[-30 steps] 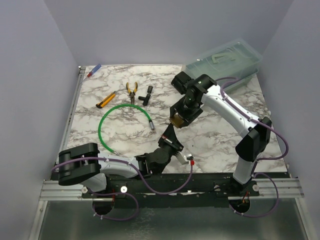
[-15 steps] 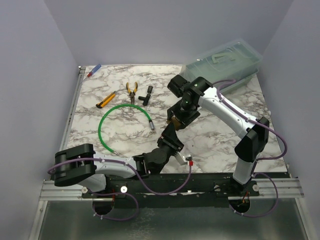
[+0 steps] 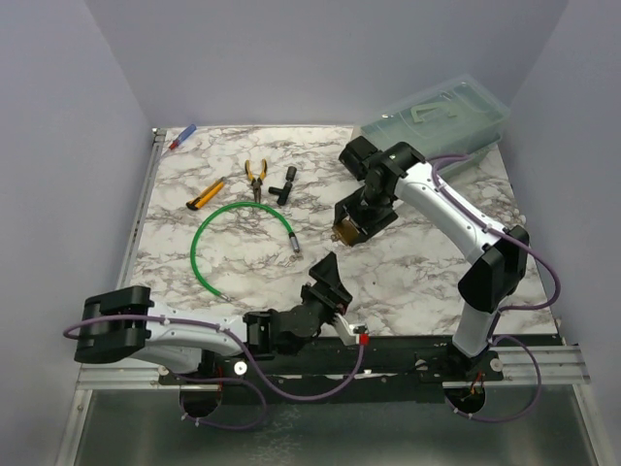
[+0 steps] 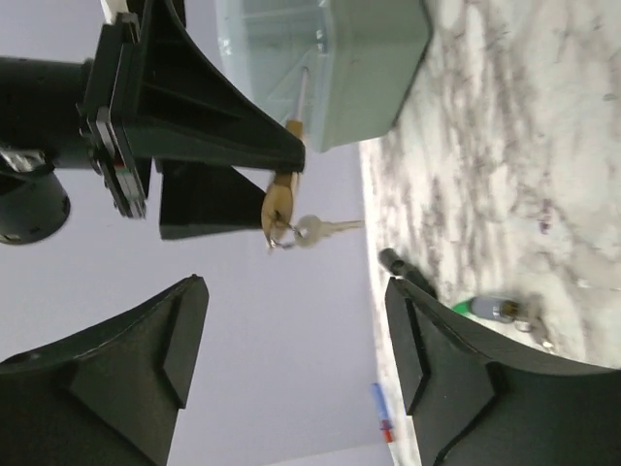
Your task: Unlock with the key
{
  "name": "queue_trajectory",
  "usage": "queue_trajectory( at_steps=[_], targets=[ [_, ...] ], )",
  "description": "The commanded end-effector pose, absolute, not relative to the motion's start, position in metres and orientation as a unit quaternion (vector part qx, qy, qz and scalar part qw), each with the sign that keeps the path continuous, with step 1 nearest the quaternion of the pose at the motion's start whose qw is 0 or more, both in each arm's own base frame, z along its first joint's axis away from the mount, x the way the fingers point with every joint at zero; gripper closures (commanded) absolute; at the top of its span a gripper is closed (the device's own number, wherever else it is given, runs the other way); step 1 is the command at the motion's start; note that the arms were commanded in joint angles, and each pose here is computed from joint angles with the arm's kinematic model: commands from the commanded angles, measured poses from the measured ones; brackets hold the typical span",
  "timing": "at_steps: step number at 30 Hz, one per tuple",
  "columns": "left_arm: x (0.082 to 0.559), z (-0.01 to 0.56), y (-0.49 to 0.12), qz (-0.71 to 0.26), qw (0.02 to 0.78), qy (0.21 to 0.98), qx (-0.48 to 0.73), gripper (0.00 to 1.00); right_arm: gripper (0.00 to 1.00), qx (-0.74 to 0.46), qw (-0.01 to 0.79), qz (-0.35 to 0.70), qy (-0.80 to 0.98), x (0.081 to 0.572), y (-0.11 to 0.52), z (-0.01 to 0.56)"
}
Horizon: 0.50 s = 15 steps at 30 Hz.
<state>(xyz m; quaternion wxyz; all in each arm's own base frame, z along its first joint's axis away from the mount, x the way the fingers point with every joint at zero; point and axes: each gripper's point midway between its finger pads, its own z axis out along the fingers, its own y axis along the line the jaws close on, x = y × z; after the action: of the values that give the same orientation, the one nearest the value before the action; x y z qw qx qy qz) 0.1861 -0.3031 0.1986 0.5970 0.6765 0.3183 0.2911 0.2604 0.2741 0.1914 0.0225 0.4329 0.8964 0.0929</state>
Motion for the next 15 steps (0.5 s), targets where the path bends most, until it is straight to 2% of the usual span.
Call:
queue_trajectory(
  at_steps=[1, 3, 4, 10, 15],
  targets=[
    [0.169, 0.184, -0.286, 0.209, 0.557, 0.422, 0.684, 0.16, 1.0, 0.42, 0.045, 0.102, 0.901, 0.266, 0.26, 0.198],
    [0.159, 0.187, -0.286, 0.147, 0.541, 0.476, 0.678, 0.03, 1.0, 0.408, 0.049, 0.102, 0.906, 0.267, 0.258, 0.194],
    [0.156, 0.192, -0.286, 0.123, 0.541, 0.499, 0.666, 0.01, 1.0, 0.399, 0.053, 0.105, 0.909, 0.268, 0.258, 0.193],
    [0.13, 0.206, -0.288, -0.021, 0.523, 0.602, 0.603, 0.01, 1.0, 0.341, 0.097, 0.12, 0.927, 0.272, 0.25, 0.18],
    [0.118, 0.217, -0.288, -0.134, 0.498, 0.681, 0.52, 0.01, 1.0, 0.301, 0.119, 0.088, 0.942, 0.266, 0.231, 0.16]
  ],
)
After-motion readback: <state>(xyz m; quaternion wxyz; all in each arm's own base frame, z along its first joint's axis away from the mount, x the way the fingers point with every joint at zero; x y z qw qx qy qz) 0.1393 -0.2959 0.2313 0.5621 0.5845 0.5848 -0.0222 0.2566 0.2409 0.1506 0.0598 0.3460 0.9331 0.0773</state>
